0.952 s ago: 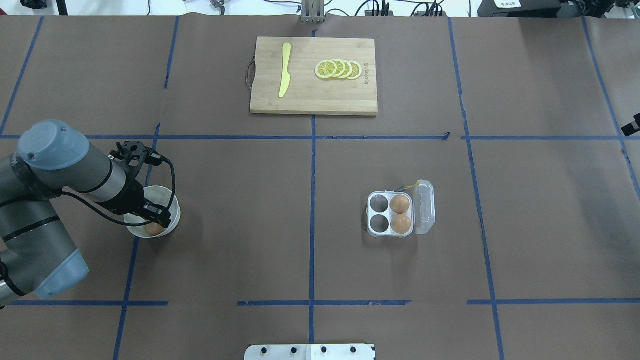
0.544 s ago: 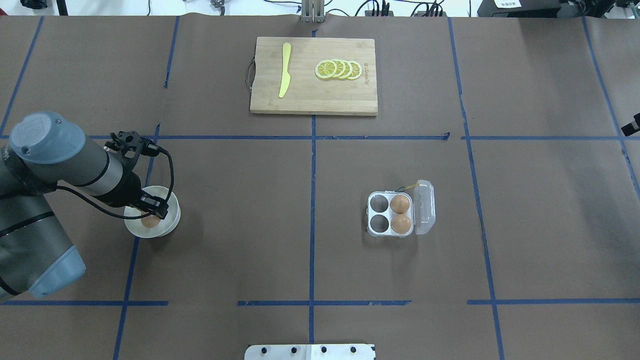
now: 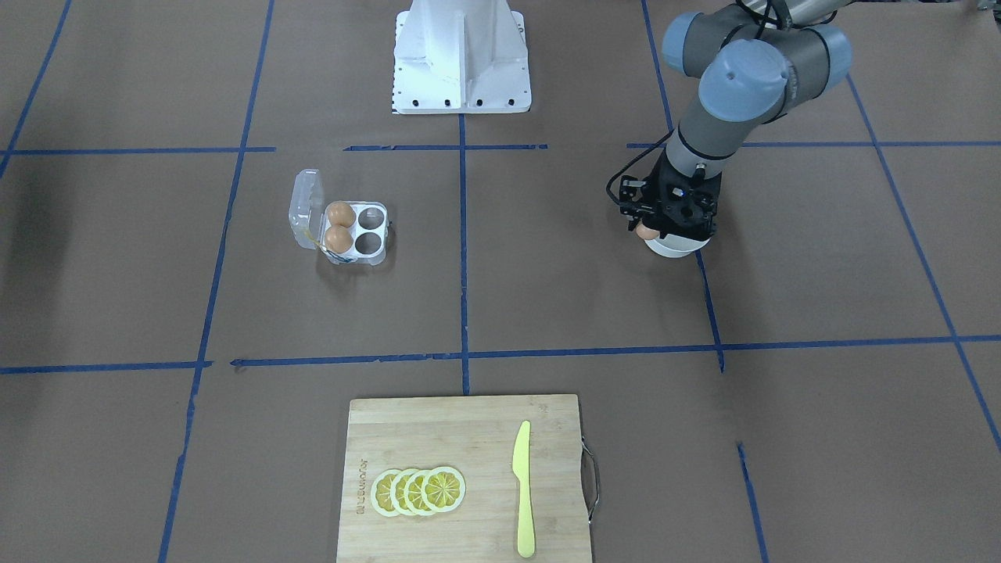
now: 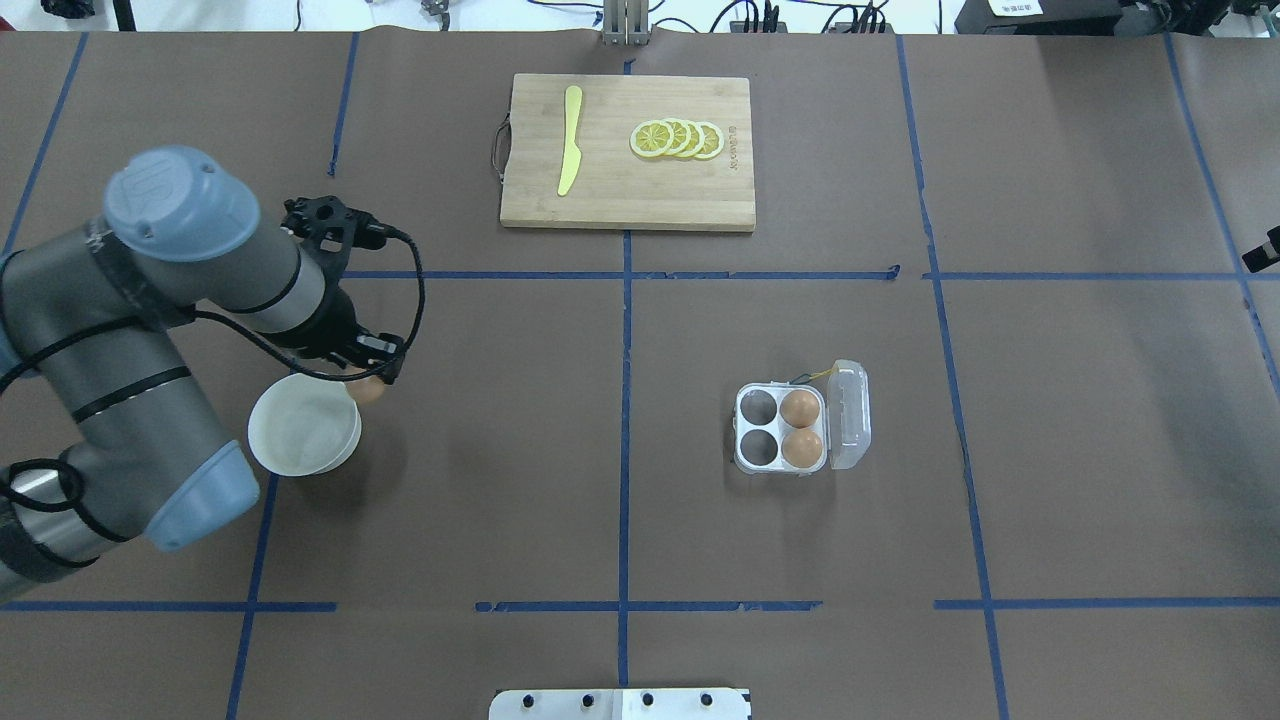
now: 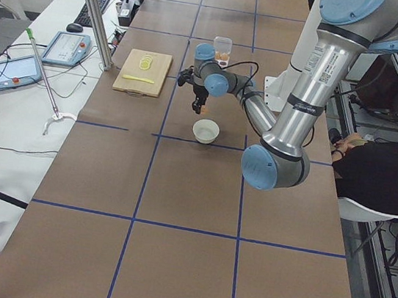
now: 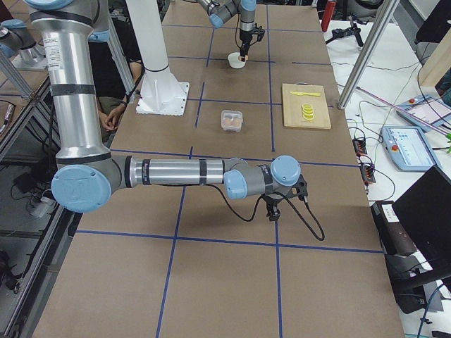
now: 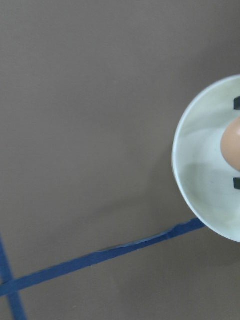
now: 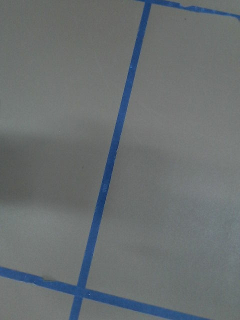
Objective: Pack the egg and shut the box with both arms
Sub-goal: 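Carry the egg with the left gripper to the clear egg carton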
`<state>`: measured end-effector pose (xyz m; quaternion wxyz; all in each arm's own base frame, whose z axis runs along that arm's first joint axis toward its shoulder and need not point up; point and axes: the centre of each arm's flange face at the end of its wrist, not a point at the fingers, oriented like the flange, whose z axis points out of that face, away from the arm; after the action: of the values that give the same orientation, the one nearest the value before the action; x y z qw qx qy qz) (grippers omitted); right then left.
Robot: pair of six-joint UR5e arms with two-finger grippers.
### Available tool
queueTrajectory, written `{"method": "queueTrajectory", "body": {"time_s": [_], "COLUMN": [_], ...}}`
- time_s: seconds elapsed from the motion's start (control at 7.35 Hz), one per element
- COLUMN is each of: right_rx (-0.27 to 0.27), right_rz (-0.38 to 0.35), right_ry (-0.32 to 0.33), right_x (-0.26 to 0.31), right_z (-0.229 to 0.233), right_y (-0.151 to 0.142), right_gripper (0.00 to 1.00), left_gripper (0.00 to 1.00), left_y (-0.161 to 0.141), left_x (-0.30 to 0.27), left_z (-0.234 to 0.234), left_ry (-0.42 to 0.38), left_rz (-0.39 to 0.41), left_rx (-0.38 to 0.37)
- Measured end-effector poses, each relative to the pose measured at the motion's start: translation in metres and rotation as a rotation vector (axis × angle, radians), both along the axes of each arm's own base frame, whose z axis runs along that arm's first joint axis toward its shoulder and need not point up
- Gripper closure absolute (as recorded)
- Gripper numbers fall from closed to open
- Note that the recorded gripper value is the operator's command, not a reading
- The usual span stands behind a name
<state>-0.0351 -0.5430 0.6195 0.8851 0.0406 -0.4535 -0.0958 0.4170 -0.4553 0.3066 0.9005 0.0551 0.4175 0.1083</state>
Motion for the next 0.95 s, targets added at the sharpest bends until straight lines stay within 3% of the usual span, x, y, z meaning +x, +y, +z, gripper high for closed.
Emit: {"method": "queueTrajectory", "body": {"time_s": [0.27,0.68,0.95], "right_rx": [-0.001,0.002,0.003], "right_rz": [0.0,0.0,-0.004], "right_ry": [-0.001,-0.004,-0.023], "right_x": [0.0,0.0,-0.001], "right_z": [0.0,-0.002,-0.006], "right_y": [0.0,0.0,0.0], "right_gripper": [0.0,0.0,0.0], "left_gripper": [1.0,1.0,1.0], "left_y": [0.007,0.032,0.045], "left_x": [0.073,0.184,0.225], "left_z": [-0.061,-0.148,-0.196], "left_ry": [0.098,0.3,0.36], "left_rz": [-0.066,-0.169,-0.284], "left_rx": [-0.116,-0.354,-0.425]}}
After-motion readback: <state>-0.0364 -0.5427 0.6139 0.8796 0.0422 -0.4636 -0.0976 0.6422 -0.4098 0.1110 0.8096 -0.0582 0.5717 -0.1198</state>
